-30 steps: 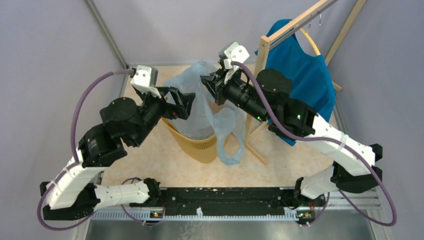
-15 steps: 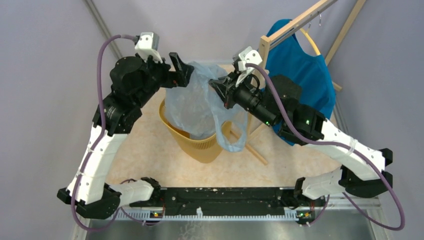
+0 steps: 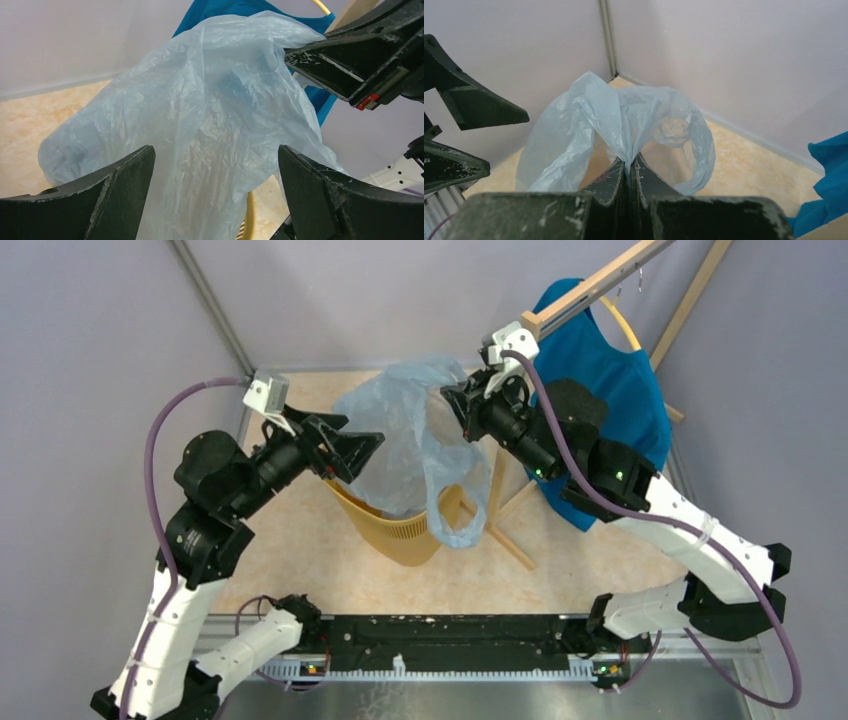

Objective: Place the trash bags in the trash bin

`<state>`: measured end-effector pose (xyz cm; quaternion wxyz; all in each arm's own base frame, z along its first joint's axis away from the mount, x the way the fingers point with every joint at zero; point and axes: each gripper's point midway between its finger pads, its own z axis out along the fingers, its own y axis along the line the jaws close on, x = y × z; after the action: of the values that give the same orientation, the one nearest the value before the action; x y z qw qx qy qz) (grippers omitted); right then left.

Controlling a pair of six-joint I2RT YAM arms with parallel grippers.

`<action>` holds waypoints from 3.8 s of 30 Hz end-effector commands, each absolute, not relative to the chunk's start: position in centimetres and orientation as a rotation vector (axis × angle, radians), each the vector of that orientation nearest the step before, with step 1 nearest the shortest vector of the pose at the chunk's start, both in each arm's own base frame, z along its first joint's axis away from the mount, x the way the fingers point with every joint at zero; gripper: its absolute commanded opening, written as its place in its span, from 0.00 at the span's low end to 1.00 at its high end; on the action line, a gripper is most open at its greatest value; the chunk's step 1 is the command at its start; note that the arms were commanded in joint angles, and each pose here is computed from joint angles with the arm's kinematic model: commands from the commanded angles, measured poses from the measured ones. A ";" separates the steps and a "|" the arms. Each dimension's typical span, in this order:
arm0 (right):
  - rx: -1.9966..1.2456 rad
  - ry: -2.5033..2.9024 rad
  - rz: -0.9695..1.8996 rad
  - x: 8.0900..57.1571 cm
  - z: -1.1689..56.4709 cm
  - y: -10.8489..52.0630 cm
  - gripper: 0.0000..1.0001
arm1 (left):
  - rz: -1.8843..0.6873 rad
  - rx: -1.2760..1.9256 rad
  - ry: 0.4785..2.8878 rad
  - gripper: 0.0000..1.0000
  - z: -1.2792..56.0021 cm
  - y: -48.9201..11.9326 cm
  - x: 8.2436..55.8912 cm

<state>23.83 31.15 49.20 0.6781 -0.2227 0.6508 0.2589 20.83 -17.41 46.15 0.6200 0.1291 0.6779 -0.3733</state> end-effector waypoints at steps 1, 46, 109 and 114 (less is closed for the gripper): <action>-0.499 1.412 0.625 22.8 50.6 29.6 0.00 | -0.908 0.252 1.520 0.99 47.6 -17.8 21.4; -0.573 1.484 0.864 21.9 48.4 36.2 0.00 | -0.966 0.199 2.062 0.79 33.2 -18.6 31.2; -0.707 1.574 1.003 25.9 45.9 43.7 0.06 | -0.758 0.232 1.541 0.99 49.1 -12.8 19.4; -0.748 1.570 1.024 25.3 46.1 43.9 0.10 | -0.881 0.325 1.545 0.99 48.0 -15.4 20.9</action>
<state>25.98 43.78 43.51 0.5306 -0.3088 0.6818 0.3978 18.65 -12.90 48.80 0.6424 0.1022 0.6784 -0.3415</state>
